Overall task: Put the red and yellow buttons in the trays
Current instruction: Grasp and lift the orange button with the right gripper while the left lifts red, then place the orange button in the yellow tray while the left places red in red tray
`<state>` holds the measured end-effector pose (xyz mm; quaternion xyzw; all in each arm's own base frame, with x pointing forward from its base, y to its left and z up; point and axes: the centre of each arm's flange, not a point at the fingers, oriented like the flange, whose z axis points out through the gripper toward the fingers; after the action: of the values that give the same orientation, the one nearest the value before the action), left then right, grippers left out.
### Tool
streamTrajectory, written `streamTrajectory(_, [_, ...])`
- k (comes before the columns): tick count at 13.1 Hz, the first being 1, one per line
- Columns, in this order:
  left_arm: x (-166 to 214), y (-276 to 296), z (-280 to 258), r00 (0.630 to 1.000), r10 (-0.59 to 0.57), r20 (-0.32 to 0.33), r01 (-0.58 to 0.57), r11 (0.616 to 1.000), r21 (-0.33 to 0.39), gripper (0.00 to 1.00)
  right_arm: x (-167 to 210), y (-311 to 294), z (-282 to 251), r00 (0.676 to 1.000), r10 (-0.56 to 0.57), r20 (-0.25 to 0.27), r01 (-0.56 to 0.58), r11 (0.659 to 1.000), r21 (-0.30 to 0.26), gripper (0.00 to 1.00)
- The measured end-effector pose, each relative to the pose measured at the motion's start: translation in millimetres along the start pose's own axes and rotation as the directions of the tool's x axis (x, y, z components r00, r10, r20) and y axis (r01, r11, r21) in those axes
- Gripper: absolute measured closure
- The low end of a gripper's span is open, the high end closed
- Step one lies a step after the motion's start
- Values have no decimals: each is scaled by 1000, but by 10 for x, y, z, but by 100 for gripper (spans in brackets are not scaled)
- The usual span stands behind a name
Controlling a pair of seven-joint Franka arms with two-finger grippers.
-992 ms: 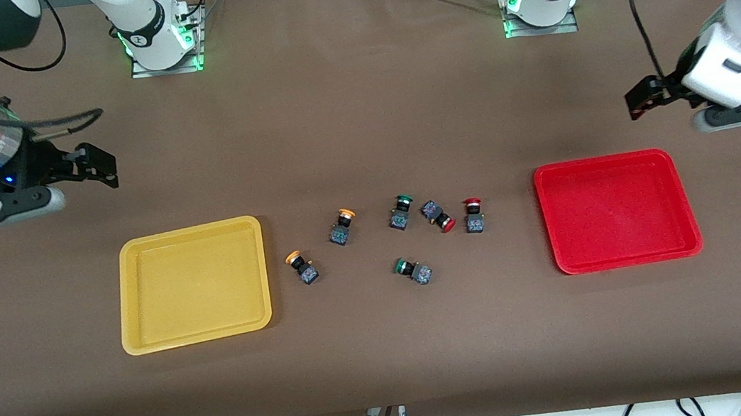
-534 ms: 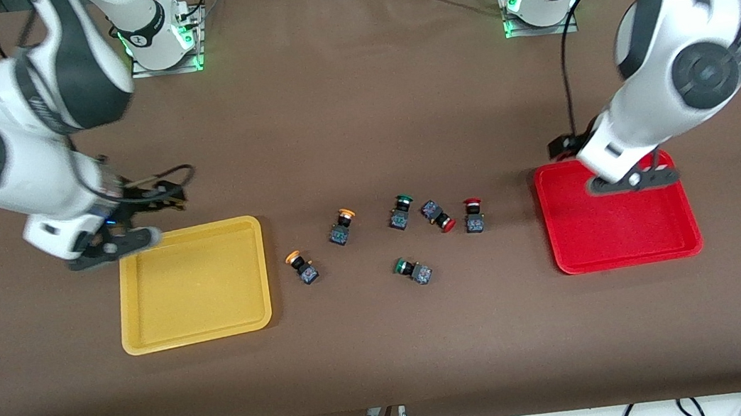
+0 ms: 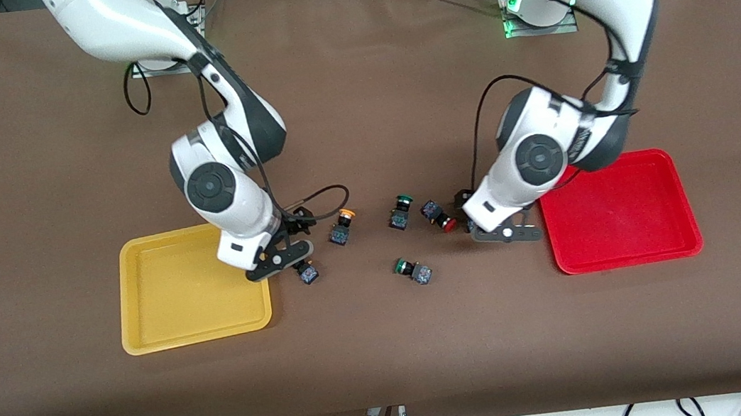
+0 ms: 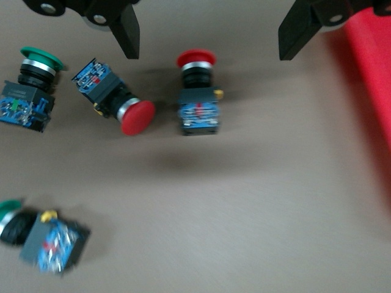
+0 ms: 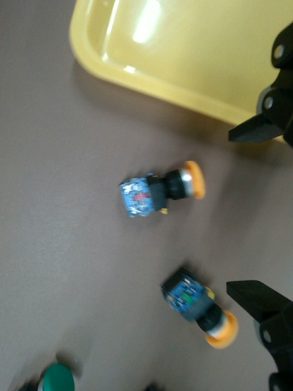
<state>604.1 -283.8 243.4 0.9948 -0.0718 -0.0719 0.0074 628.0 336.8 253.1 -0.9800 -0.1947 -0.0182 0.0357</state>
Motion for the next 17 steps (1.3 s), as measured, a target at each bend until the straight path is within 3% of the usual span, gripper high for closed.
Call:
streamTrajectory(2, [-37,-25,300,999,40,-13,-39,998,43,0,16,14,334,999,-25,-20,25,1000,-1,0])
streamTrajectory(5, [-64,-17,580,998,56,-35,-55,998,39,0,33,1,639,997,-38,-65,38,999,-1,3])
streamTrajectory(6, [-59,-13,635,998,57,-39,-56,998,35,7,40,7,707,996,-46,-82,46,999,-2,13])
streamTrajectory(10, [-57,8,659,997,63,-43,-62,997,36,55,82,110,714,995,-46,-92,46,999,-8,58])
streamTrajectory(11, [-50,9,643,997,64,-46,-63,997,35,60,86,177,685,997,-38,-72,38,999,-10,58])
streamTrajectory(13, [-24,-18,506,997,58,-52,-56,998,41,60,107,385,457,999,-31,-16,31,999,-12,58])
streamTrajectory(15, [53,-295,53,1000,12,-23,-10,997,76,60,119,736,-25,998,-62,24,63,998,-12,58])
streamTrajectory(17, [116,-826,-568,999,-28,21,26,994,106,60,82,1241,-413,991,-132,27,132,991,-14,58])
